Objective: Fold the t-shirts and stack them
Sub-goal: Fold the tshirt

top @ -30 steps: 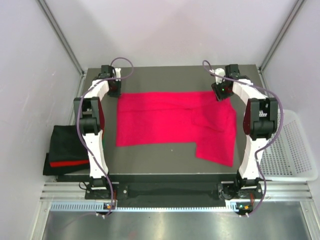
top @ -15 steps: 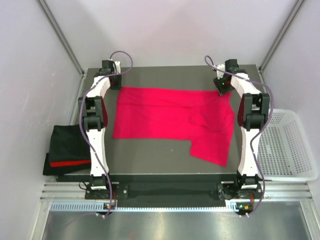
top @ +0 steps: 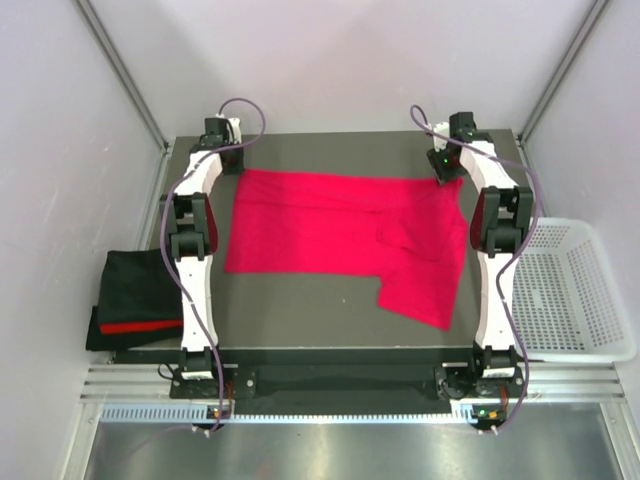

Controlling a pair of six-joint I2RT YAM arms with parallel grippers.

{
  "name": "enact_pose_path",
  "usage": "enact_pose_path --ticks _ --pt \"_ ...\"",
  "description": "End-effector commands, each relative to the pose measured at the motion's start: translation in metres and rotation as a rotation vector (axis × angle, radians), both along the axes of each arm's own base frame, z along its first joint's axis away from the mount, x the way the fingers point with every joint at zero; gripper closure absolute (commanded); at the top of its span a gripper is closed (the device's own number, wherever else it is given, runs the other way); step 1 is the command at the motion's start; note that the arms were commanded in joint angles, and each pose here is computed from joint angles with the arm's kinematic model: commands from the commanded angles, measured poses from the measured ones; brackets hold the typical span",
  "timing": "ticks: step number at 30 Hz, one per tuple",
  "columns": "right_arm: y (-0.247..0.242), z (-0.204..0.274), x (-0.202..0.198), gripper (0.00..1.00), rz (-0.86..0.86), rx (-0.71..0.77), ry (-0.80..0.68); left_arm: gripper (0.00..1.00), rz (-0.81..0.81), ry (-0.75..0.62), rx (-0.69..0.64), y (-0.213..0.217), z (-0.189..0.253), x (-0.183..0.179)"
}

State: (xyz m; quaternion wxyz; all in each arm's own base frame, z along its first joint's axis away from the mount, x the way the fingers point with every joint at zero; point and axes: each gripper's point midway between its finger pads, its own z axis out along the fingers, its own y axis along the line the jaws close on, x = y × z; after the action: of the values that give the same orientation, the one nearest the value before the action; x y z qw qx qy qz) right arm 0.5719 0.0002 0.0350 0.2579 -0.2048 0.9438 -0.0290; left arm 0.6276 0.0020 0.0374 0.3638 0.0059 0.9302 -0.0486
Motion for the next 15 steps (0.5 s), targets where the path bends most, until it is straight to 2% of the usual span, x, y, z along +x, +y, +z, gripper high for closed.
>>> enact_pose_path --ticks 1,2,3,4,5,6,7,8,9,10,11,12,13,14,15 --pt "-0.030 0.023 0.017 0.58 -0.075 -0.023 -0.106 1.00 0.066 -0.019 0.055 0.022 0.001 0.001" --pt "-0.033 0.031 0.016 0.58 -0.087 -0.019 -0.123 0.99 0.062 -0.038 0.050 0.021 0.011 0.001" --pt "-0.034 0.044 0.015 0.58 -0.097 -0.014 -0.146 0.90 0.063 -0.086 0.051 0.021 0.040 0.003" --pt "-0.035 0.084 0.016 0.57 -0.100 -0.008 -0.225 0.83 0.063 -0.110 0.051 0.021 0.049 0.001" --pt "-0.032 0.088 0.006 0.57 -0.093 0.004 -0.224 0.75 0.083 -0.140 0.032 0.020 0.067 0.000" --pt "-0.031 0.104 0.001 0.57 -0.083 0.007 -0.254 0.68 0.081 -0.213 0.022 0.017 0.110 -0.004" --pt "-0.028 0.152 -0.005 0.57 -0.062 0.015 -0.354 0.60 0.080 -0.217 0.013 0.016 0.115 -0.013" --pt "-0.021 0.146 -0.020 0.57 -0.032 0.035 -0.334 0.52 0.073 -0.248 0.001 0.012 0.133 -0.018" --pt "-0.018 0.159 -0.027 0.56 0.003 0.034 -0.369 0.39 0.066 -0.313 -0.020 0.008 0.175 -0.029" --pt "-0.013 0.196 -0.045 0.56 0.041 0.040 -0.438 0.28 0.058 -0.295 -0.032 0.005 0.172 -0.042" --pt "0.002 0.174 -0.069 0.56 0.118 0.088 -0.382 0.28 0.052 -0.294 -0.047 0.001 0.181 -0.053" --pt "0.008 0.172 -0.084 0.56 0.203 0.074 -0.379 0.28 0.022 -0.333 -0.068 -0.006 0.209 -0.068" --pt "0.014 0.188 -0.108 0.56 0.262 0.071 -0.410 0.28 0.016 -0.294 -0.076 -0.008 0.198 -0.083" --pt "0.031 0.152 -0.140 0.56 0.356 0.126 -0.322 0.28 0.012 -0.283 -0.083 -0.010 0.199 -0.095" --pt "0.035 0.136 -0.167 0.56 0.476 0.095 -0.260 0.29 -0.012 -0.292 -0.096 -0.016 0.213 -0.113"
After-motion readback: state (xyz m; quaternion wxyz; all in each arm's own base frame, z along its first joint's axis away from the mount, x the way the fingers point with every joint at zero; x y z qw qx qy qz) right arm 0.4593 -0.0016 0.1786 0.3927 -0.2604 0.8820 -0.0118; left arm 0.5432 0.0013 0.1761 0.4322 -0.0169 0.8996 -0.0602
